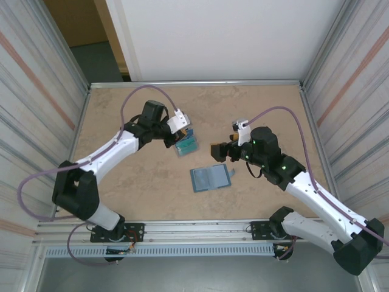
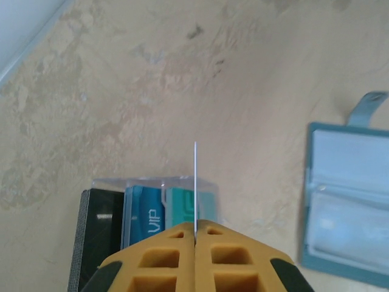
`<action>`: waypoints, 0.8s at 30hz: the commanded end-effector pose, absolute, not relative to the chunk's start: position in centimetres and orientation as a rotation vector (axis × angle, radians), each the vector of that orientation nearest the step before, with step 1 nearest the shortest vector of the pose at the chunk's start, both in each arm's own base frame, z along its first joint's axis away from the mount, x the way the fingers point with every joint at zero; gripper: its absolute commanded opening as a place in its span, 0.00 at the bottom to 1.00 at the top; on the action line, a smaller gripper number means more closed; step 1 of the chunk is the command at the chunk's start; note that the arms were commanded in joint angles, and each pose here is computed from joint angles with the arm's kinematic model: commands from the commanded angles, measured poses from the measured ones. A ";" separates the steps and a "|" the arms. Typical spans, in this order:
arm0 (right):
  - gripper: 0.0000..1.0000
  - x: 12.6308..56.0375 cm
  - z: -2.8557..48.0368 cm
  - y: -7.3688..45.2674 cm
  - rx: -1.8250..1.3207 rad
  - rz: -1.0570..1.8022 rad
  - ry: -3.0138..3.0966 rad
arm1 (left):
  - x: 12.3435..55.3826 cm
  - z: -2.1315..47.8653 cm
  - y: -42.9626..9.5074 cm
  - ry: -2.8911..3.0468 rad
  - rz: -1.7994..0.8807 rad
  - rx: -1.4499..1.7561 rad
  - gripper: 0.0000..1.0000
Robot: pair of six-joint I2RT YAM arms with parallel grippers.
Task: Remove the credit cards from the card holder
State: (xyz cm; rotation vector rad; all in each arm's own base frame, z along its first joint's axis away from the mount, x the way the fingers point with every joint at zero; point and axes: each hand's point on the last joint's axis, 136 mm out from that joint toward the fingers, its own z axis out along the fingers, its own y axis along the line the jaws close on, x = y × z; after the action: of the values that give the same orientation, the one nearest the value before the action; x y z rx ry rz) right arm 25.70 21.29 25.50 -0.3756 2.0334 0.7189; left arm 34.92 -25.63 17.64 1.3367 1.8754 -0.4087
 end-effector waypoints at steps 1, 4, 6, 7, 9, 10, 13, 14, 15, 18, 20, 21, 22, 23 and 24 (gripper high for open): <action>0.99 27.2 26.2 17.9 -0.161 0.567 2.041 | 37.2 18.7 -25.9 1.796 -0.359 1.357 0.00; 0.99 27.3 25.9 17.1 -0.117 0.538 2.054 | 38.2 17.4 -26.0 1.821 -0.358 1.369 0.00; 0.99 27.4 25.7 16.8 -0.098 0.527 2.061 | 38.6 16.6 -26.1 1.837 -0.362 1.374 0.00; 0.99 27.4 25.7 16.6 -0.090 0.522 2.063 | 38.8 16.3 -26.1 1.843 -0.363 1.375 0.00; 0.99 27.5 25.4 16.4 -0.075 0.508 2.071 | 39.2 15.6 -26.1 1.855 -0.362 1.377 0.00; 0.99 27.5 25.5 16.2 -0.068 0.506 2.069 | 39.4 15.3 -26.0 1.860 -0.363 1.378 0.00; 0.99 27.5 25.4 16.1 -0.057 0.504 2.071 | 39.9 14.4 -25.9 1.882 -0.366 1.377 0.00; 0.99 27.5 25.4 16.0 -0.053 0.504 2.069 | 40.0 14.2 -25.8 1.886 -0.363 1.377 0.00; 0.99 27.5 25.5 16.0 -0.051 0.506 2.067 | 40.2 13.9 -25.7 1.893 -0.362 1.374 0.00; 0.99 27.5 25.5 15.9 -0.043 0.506 2.065 | 40.5 13.6 -25.5 1.903 -0.370 1.363 0.00; 0.99 27.5 25.5 15.9 -0.043 0.509 2.064 | 40.6 13.3 -25.4 1.912 -0.370 1.359 0.00; 0.99 27.5 25.5 15.9 -0.044 0.511 2.063 | 40.6 13.2 -25.4 1.910 -0.371 1.360 0.00; 0.99 27.5 25.5 15.9 -0.044 0.513 2.065 | 40.7 13.0 -25.3 1.914 -0.372 1.358 0.00; 0.99 27.5 25.6 15.9 -0.044 0.513 2.062 | 40.7 12.9 -25.3 1.914 -0.370 1.359 0.00; 0.99 27.5 25.5 15.9 -0.044 0.513 2.064 | 40.7 12.8 -25.3 1.918 -0.374 1.360 0.00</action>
State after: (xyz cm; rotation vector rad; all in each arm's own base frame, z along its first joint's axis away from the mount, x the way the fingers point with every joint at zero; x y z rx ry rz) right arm 27.36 16.57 24.22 -0.0979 2.0972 0.5080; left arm 39.65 -25.01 12.06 1.3651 1.9578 -0.3779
